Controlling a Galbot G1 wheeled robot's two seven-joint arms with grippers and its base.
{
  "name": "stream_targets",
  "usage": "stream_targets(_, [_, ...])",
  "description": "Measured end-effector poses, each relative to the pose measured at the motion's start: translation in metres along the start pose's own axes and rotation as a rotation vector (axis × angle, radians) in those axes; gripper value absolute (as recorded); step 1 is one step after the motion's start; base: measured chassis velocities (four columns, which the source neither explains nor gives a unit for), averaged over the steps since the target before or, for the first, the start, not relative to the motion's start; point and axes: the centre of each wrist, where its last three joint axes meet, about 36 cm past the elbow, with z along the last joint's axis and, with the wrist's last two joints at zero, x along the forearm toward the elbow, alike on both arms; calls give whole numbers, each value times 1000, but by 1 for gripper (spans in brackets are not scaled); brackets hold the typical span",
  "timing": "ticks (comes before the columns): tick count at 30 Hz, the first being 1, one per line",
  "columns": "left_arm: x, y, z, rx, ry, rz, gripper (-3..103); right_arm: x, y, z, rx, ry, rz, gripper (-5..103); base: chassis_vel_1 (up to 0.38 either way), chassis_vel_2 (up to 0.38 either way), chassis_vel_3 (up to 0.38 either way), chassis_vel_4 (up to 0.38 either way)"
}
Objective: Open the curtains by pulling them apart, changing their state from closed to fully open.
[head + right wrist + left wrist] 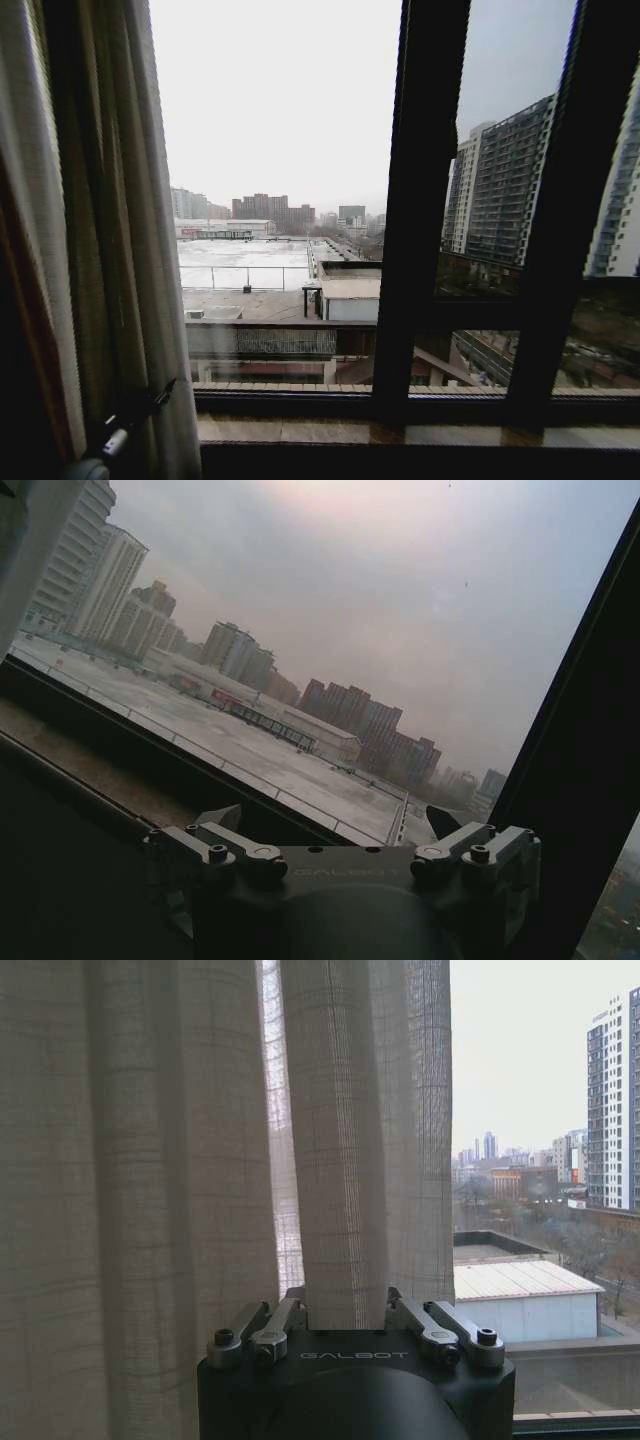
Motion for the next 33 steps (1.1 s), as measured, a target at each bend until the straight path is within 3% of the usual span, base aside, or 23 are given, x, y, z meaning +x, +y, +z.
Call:
stream_targets(1, [0,0,0,0,0,0,35,0,0,0,0,0,0,100,0,0,0,0])
stream_targets(4, [7,15,-4,-7,-2,-9,19,3,1,2,-1,4,-2,100,0,0,0,0])
stream_targets(5, [7,15,-4,-7,-2,-9,19,3,1,2,-1,4,-2,100,0,0,0,0])
stream_targets(8, [16,36,-7,-15,3,-18,3,3,0,2,-1,2,-1,100,0,0,0,0])
stream_targets(15, [26,67,-15,-21,-7,-48,0,3,0,3,-1,-1,-2,100,0,0,0,0])
stream_targets(22, [50,136,-21,-44,-10,-149,0,2,0,4,-1,-7,-4,100,0,0,0,0])
stream_targets(33, [77,197,-37,-28,-36,-268,0,2,-1,6,-4,-7,-1,100,0,0,0,0])
